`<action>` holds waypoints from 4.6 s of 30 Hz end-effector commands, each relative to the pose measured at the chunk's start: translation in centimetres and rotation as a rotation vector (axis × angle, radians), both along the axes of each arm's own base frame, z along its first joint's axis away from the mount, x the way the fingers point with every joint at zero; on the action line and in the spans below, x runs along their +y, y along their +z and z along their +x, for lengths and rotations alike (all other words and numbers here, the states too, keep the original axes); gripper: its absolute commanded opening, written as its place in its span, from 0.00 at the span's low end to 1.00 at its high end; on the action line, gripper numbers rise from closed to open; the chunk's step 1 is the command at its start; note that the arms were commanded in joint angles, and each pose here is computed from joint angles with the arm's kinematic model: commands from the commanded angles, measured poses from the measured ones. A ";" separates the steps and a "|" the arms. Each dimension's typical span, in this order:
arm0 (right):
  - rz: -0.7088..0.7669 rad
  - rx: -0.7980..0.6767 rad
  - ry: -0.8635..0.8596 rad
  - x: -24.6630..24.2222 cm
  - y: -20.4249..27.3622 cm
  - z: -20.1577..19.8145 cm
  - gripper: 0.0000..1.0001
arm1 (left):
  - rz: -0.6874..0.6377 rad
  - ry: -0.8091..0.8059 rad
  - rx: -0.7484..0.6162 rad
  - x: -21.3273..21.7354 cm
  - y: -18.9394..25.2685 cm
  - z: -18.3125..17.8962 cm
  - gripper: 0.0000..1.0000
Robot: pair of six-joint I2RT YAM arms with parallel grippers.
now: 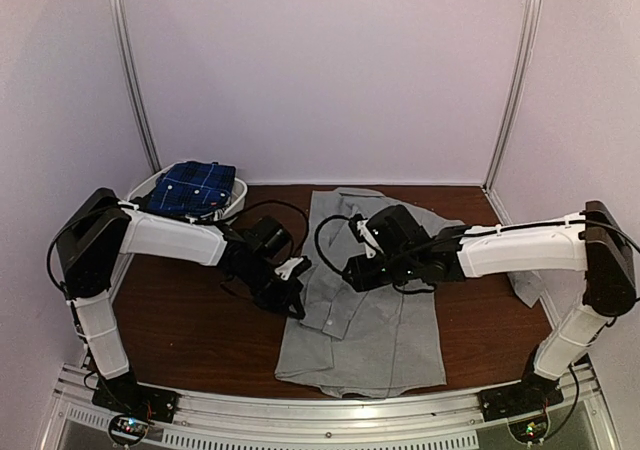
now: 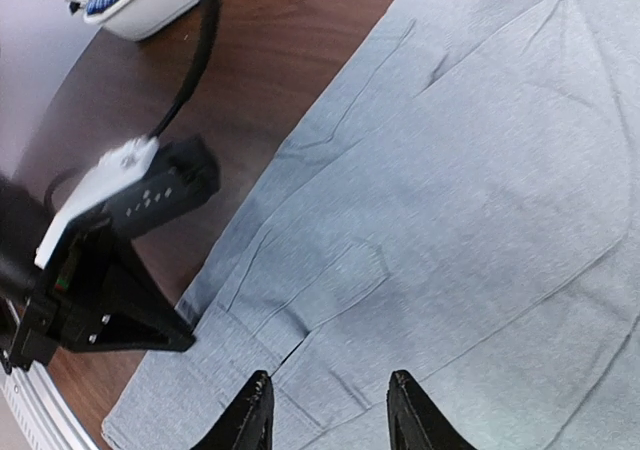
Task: Fold and stack the long sleeve shirts
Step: Pick up the sleeve from the 1/3-folded shirt, then fold the sleeve of the 1/3-folded shirt, then move the 1/3-folded shirt to the center of the board.
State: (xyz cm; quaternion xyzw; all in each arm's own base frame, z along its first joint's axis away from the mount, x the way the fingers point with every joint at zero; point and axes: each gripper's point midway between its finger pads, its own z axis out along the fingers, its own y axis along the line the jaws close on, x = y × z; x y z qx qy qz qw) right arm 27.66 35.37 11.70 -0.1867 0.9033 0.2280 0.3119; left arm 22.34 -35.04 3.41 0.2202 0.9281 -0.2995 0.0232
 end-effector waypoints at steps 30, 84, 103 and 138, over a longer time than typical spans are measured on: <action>-0.066 -0.089 -0.192 -7.2 2.2 5.1 0.42 | 0.060 -0.121 0.101 2.3 2.2 -6.8 0.00; 0.104 0.039 -0.181 1.0 -7.2 21.5 0.42 | 0.067 -0.084 0.001 2.1 2.8 -5.9 0.19; 0.144 -0.036 -0.170 0.1 0.8 21.2 0.42 | 0.108 0.243 -0.388 2.3 5.6 17.4 0.36; 0.148 -0.126 -0.281 -9.0 7.6 11.5 0.44 | 0.286 0.312 -0.396 -0.7 -2.6 20.2 0.11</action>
